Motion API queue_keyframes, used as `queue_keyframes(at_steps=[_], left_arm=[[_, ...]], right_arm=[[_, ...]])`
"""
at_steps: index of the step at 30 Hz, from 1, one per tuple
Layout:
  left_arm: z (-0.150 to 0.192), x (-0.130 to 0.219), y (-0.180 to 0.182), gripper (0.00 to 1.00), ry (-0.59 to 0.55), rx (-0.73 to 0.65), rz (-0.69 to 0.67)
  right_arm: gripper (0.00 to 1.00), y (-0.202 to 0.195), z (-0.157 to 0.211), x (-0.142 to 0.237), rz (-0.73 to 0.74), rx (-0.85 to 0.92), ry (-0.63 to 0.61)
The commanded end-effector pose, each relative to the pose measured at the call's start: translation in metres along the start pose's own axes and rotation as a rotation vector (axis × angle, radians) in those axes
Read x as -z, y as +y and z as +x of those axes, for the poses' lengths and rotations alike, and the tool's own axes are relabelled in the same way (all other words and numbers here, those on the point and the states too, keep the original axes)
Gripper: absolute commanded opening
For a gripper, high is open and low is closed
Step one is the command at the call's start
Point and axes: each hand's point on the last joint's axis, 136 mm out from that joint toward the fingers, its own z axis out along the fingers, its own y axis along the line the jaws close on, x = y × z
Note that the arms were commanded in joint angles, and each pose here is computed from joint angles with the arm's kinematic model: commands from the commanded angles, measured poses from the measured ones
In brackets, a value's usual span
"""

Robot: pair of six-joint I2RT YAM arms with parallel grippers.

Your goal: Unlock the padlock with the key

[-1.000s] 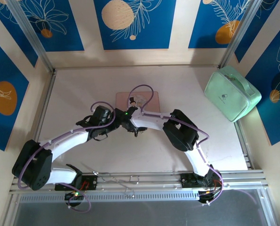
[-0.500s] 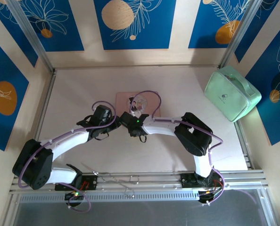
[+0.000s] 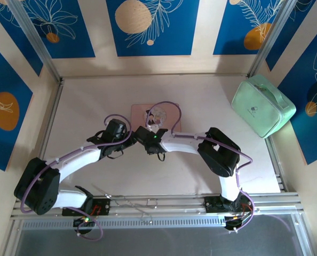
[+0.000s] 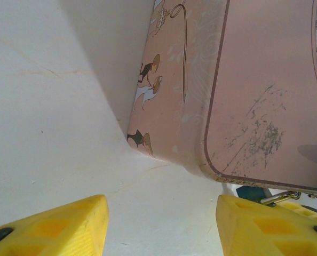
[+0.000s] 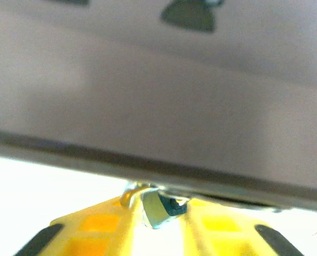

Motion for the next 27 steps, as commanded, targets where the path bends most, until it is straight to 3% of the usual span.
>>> queue_keyframes(at_steps=[1, 6, 14, 27], left_arm=[[0.003, 0.0, -0.002, 0.55, 0.011, 0.002, 0.013], [0.002, 0.001, -0.002, 0.55, 0.01, 0.0, 0.014], [0.002, 0.001, -0.005, 0.55, 0.011, 0.003, 0.022], [0.0, 0.001, -0.007, 0.54, 0.009, 0.006, 0.028]], right_arm=[[0.37, 0.002, -0.007, 0.006, 0.003, -0.003, -0.028], [0.39, 0.004, -0.013, 0.013, -0.058, -0.039, -0.062], [0.43, -0.005, -0.01, 0.002, -0.035, -0.095, -0.023], [0.23, -0.011, -0.004, -0.003, 0.046, -0.082, 0.021]])
